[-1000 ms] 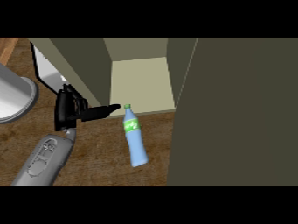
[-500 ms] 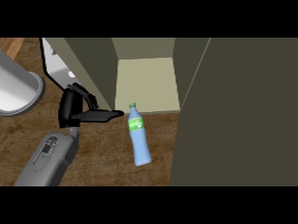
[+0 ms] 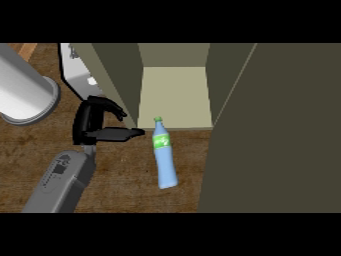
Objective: Pick up the bottled water, place it into the cabinet and close the cabinet
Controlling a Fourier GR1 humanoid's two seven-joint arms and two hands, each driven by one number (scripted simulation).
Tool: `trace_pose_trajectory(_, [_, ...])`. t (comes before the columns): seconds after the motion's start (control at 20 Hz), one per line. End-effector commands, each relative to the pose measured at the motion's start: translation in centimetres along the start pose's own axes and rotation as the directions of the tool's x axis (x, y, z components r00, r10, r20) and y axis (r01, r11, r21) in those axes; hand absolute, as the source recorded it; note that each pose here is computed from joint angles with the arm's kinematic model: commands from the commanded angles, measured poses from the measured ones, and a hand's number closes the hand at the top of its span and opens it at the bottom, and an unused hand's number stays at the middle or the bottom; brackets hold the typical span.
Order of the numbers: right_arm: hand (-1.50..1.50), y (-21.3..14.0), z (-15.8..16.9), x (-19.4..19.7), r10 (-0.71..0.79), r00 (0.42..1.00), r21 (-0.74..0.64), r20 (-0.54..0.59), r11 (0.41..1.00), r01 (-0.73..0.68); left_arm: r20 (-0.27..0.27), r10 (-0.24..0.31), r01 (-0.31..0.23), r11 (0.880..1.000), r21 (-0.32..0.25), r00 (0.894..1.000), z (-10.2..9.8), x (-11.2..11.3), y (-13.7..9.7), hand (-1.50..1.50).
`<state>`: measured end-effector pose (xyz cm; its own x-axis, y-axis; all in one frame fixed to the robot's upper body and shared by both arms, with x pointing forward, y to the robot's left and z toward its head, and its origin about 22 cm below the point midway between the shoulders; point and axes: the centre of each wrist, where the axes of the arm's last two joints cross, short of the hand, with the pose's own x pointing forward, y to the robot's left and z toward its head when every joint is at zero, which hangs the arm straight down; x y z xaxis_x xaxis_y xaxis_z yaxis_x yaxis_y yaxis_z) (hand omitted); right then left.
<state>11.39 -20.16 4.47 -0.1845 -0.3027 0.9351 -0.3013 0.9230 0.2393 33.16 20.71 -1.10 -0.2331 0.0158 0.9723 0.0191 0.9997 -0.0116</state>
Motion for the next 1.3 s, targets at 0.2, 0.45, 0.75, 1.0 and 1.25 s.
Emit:
trace_pose_trajectory(0.2, [-1.50, -0.1, 0.7, -0.2, -0.010, 1.000, -0.022, 0.000, 1.000, 0.010, 0.116, 0.180, -0.166, 0.978, -0.125, 0.977, -1.3, 3.8, -3.5, -1.50])
trace_pose_trajectory(0.45, [-1.50, 0.6, 0.0, -0.3, 0.015, 1.000, -0.026, -0.003, 1.000, -0.015, 0.103, 0.255, -0.240, 0.960, -0.144, 0.961, 0.8, 5.3, -5.7, -1.50])
trace_pose_trajectory(0.75, [-1.50, 1.4, 1.6, 0.3, 0.021, 1.000, -0.037, -0.006, 0.999, -0.021, 0.110, 0.315, -0.293, 0.939, -0.180, 0.943, 6.6, 8.0, -4.4, -1.50])
trace_pose_trajectory(1.0, [-1.50, 0.0, 1.1, 0.9, 0.068, 0.998, 0.043, -0.013, 0.997, -0.067, 0.064, 0.360, -0.339, 0.915, -0.221, 0.931, 9.7, 10.9, -4.5, -1.50])
trace_pose_trajectory(1.25, [1.50, 2.8, 1.6, 0.7, 0.135, 0.983, 0.206, -0.122, 0.972, -0.108, 0.120, 0.354, -0.323, 0.921, -0.219, 0.928, 11.4, 11.5, -1.6, -1.50])
